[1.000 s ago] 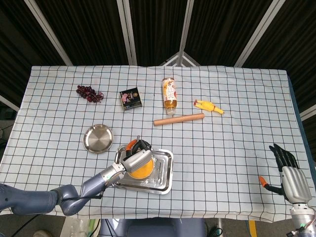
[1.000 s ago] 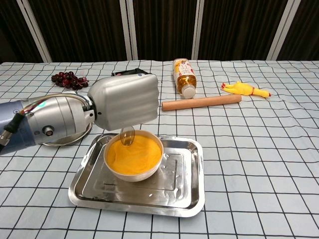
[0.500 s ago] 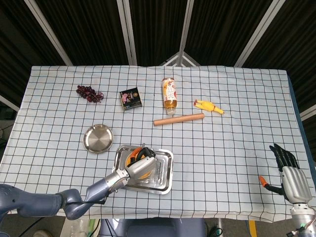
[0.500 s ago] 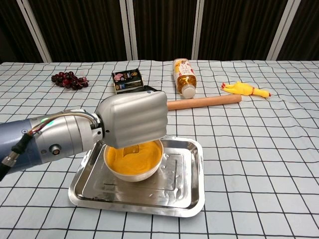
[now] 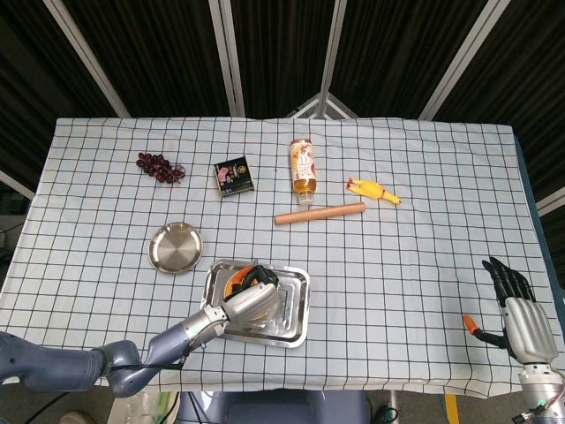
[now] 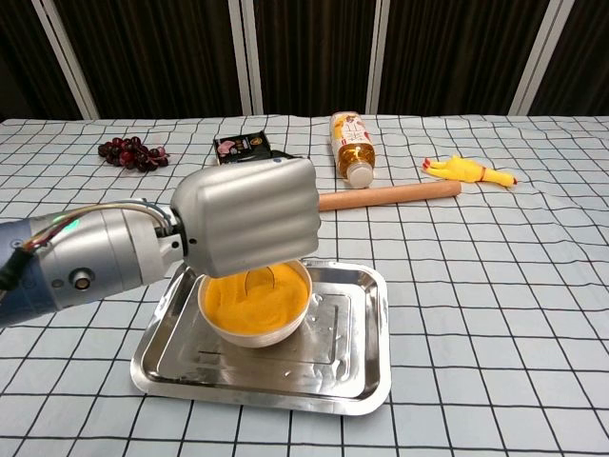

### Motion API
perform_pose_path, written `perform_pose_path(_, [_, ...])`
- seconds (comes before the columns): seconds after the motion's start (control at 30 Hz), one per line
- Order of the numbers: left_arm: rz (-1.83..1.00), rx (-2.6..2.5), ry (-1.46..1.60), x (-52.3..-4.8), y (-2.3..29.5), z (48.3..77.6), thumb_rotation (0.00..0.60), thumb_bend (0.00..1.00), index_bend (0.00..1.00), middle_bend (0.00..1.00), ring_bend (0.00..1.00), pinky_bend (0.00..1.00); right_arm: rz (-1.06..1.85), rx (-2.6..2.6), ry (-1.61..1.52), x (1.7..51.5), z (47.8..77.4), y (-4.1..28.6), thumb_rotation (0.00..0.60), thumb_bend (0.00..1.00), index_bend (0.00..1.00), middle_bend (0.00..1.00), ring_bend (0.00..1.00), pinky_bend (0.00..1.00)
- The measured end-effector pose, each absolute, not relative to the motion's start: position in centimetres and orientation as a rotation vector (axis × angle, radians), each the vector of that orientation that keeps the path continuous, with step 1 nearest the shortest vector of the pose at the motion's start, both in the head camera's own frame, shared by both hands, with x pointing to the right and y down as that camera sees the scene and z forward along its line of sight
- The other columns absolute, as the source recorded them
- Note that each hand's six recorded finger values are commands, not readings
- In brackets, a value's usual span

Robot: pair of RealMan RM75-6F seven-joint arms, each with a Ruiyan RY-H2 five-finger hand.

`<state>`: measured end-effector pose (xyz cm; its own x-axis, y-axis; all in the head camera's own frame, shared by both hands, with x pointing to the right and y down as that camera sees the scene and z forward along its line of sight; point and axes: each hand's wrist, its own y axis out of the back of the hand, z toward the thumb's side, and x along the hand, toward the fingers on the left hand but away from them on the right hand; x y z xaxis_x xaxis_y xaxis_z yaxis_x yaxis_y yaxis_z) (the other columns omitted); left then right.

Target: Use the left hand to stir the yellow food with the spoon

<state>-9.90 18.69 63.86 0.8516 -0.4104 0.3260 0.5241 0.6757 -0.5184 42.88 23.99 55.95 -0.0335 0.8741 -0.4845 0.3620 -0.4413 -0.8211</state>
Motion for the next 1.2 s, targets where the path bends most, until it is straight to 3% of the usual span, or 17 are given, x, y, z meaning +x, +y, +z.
perform_pose_path(0.5, [-0.559,-0.632,-0.171,-11.9,17.2,63.1,0.600,0.57,0.78,1.00,1.00,1.00,1.489,-1.792,-1.294,42.9,56.0,24.0,0.600,0.34,0.00,0.00,0.00,0.00])
perform_pose_path(0.8, [-0.569,-0.590,-0.198,-11.8,16.1,64.3,0.600,0.57,0.78,1.00,1.00,1.00,1.484,-1.791,-1.295,42.9,55.9,23.9,0.600,0.34,0.00,0.00,0.00,0.00])
perform_pose_path(1.2, [-0.546,-0.593,-0.238,-10.9,17.1,66.1,0.600,0.56,0.78,1.00,1.00,1.00,1.477,-1.794,-1.299,42.9,55.9,23.9,0.600,0.34,0.00,0.00,0.00,0.00])
